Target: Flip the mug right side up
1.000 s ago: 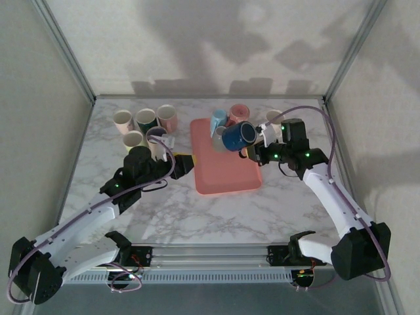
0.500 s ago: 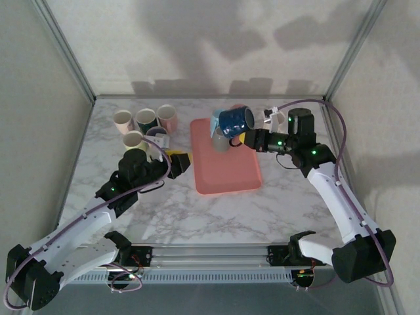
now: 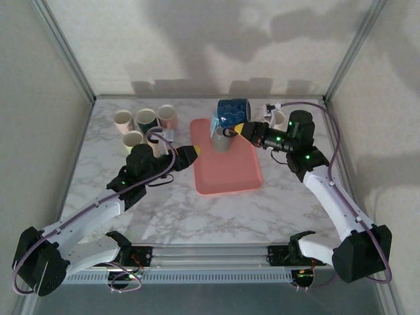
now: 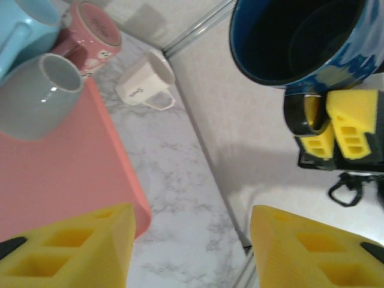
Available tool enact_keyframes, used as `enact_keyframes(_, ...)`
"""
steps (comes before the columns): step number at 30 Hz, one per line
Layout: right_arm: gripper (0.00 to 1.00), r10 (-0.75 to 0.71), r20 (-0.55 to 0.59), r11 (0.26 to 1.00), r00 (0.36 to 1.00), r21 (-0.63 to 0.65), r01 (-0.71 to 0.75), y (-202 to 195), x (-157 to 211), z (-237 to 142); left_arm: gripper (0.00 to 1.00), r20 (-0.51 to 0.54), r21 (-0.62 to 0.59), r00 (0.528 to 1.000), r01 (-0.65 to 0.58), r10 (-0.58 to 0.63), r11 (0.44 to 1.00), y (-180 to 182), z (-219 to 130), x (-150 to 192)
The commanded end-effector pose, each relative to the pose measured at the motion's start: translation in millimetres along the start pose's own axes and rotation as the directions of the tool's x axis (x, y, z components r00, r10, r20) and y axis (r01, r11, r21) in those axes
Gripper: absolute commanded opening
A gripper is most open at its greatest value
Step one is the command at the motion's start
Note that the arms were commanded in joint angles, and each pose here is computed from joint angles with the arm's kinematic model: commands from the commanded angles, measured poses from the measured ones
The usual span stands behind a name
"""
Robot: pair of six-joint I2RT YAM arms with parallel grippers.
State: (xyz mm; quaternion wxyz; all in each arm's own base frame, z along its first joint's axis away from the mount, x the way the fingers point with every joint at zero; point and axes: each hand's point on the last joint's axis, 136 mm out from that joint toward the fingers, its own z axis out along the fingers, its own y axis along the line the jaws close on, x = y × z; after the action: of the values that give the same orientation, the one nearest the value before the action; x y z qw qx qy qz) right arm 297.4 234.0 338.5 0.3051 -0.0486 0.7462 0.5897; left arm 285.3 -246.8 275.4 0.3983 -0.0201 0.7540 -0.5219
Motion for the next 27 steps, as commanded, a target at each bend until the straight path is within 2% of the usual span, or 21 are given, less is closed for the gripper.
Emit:
enact_keyframes(1,0.0,-0.103,0.06,0.983,0.993,-0.148,0.111,42.9,-12.1,-2.2,0.53,0.051,0.172,0.998,0.028,-0.037,0.985,-48.9,-3.4,-20.0)
enact_keyframes(9,0.0,-0.115,0.046,0.972,0.992,-0.201,0.122,52.0,-8.2,3.2,0.53,0.045,0.26,0.994,0.082,-0.097,0.962,-71.0,-1.2,-25.3)
enact_keyframes(16,0.0,-0.142,0.04,0.959,0.989,-0.242,0.147,61.1,-0.1,6.1,0.52,0.035,0.348,0.978,0.179,-0.203,0.92,-89.7,1.3,-33.3)
enact_keyframes(27,0.0,-0.15,-0.006,0.948,0.989,-0.285,0.142,75.0,14.7,17.1,0.46,0.04,0.417,0.975,0.182,-0.218,0.891,-107.0,8.0,-34.2)
